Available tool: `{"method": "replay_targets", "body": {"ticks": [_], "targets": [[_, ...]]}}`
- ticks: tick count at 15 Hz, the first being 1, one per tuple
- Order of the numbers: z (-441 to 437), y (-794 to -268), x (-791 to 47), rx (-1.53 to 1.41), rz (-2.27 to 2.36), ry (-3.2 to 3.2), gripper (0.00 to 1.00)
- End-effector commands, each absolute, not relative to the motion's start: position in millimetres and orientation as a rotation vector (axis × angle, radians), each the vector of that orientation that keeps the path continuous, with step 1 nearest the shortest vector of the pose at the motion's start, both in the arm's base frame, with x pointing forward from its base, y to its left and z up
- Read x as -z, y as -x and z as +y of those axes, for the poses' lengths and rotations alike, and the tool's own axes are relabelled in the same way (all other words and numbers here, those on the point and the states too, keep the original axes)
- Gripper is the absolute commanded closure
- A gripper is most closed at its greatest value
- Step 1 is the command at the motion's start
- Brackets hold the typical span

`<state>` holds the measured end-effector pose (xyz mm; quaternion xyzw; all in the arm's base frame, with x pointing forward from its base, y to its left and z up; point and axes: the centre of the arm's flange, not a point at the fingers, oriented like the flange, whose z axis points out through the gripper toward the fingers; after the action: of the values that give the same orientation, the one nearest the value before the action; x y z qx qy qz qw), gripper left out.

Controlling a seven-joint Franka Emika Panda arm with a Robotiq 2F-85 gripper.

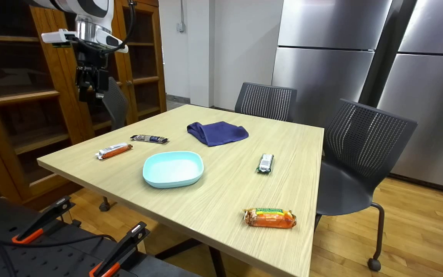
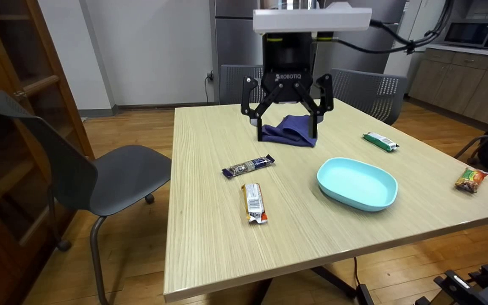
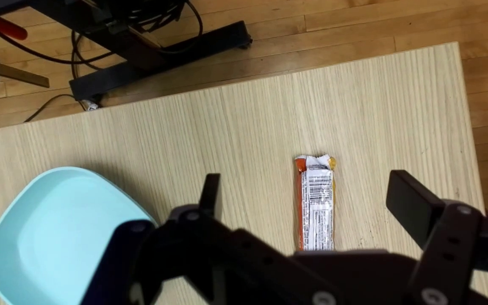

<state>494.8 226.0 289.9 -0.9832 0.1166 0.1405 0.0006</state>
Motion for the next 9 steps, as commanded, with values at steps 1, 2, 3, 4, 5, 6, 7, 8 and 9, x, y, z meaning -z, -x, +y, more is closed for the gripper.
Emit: {"method": "replay_targets", "body": {"ticks": [1,2,3,4,5,6,7,8,9], "targets": [[236,-511,-250,-0.408,0.376,3.109,0.0],[237,-513,-240,-0.408,0.38,3.101,0.0],[238,-515,-228,-0.396,0.4,3.094,0.0],[239,-518,-218,-0.388,0.416,3.088,0.0],[240,-521,-208,-0.379,0.428,3.085,0.0],[240,-523,-199,-0.375,0.436,3.08,0.0],[241,-525,-191,-0.345,0.468,3.073,0.0],[241,-528,-185,-0.333,0.487,3.062,0.0],[243,-531,-178,-0.309,0.508,3.061,0.0]]}}
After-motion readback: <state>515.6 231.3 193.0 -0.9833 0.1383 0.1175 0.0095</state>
